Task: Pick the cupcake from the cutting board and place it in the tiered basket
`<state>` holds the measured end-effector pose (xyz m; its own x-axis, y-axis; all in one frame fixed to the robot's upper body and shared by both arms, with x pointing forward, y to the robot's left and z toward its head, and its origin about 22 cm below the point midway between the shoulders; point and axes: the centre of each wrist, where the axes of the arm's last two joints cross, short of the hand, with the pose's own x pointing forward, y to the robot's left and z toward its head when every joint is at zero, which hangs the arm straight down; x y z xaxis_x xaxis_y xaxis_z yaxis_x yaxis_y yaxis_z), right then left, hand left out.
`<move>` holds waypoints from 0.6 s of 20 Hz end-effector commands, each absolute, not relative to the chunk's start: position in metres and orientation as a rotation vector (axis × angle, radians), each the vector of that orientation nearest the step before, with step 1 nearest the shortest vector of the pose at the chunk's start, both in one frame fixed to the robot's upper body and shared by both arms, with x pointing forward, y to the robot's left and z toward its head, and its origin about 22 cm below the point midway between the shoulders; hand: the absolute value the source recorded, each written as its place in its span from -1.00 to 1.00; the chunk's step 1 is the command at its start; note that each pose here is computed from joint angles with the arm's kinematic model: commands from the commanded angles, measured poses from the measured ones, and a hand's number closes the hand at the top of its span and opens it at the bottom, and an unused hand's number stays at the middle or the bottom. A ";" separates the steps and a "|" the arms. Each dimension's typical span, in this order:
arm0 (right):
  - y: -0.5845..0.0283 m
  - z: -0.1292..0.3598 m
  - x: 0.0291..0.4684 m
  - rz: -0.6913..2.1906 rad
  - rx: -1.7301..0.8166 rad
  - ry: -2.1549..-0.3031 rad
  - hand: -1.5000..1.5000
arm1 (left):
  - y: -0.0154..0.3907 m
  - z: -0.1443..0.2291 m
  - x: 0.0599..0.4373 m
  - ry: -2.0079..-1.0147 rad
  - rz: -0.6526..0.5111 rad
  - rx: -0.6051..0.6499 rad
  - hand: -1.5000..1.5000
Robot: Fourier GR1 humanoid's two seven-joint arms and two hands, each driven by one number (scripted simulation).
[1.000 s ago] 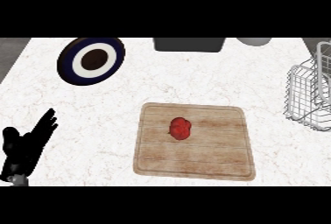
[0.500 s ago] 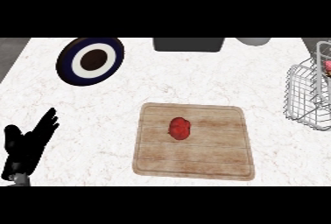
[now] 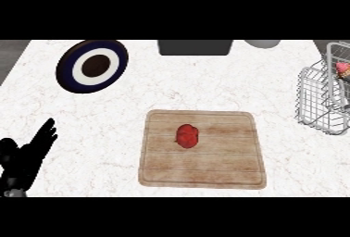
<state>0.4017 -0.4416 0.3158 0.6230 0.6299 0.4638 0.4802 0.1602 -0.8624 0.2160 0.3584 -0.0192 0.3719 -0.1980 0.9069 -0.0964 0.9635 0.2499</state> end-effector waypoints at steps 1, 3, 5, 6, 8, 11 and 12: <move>-0.468 0.327 0.381 -0.083 -1.352 -1.017 -1.00 | 0.370 -0.018 0.211 -1.187 -0.046 0.279 0.00; -0.487 0.362 0.355 -0.171 -1.299 -1.087 -1.00 | 0.364 -0.013 0.210 -1.183 -0.050 0.283 0.00; -0.496 0.354 0.348 -0.261 -1.217 -1.180 -1.00 | 0.373 -0.020 0.205 -1.184 -0.028 0.309 0.00; -0.499 0.337 0.349 -0.288 -1.169 -1.223 -1.00 | 0.375 -0.022 0.201 -1.163 -0.021 0.316 0.00; -0.527 0.339 0.319 -0.317 -1.165 -1.275 -1.00 | 0.367 -0.021 0.205 -1.169 -0.003 0.313 0.00; -0.548 0.322 0.296 -0.357 -1.091 -1.330 -1.00 | 0.368 -0.027 0.187 -1.164 -0.003 0.325 0.00; -0.562 0.325 0.276 -0.329 -1.084 -1.347 -1.00 | 0.365 -0.029 0.190 -1.164 -0.011 0.326 0.00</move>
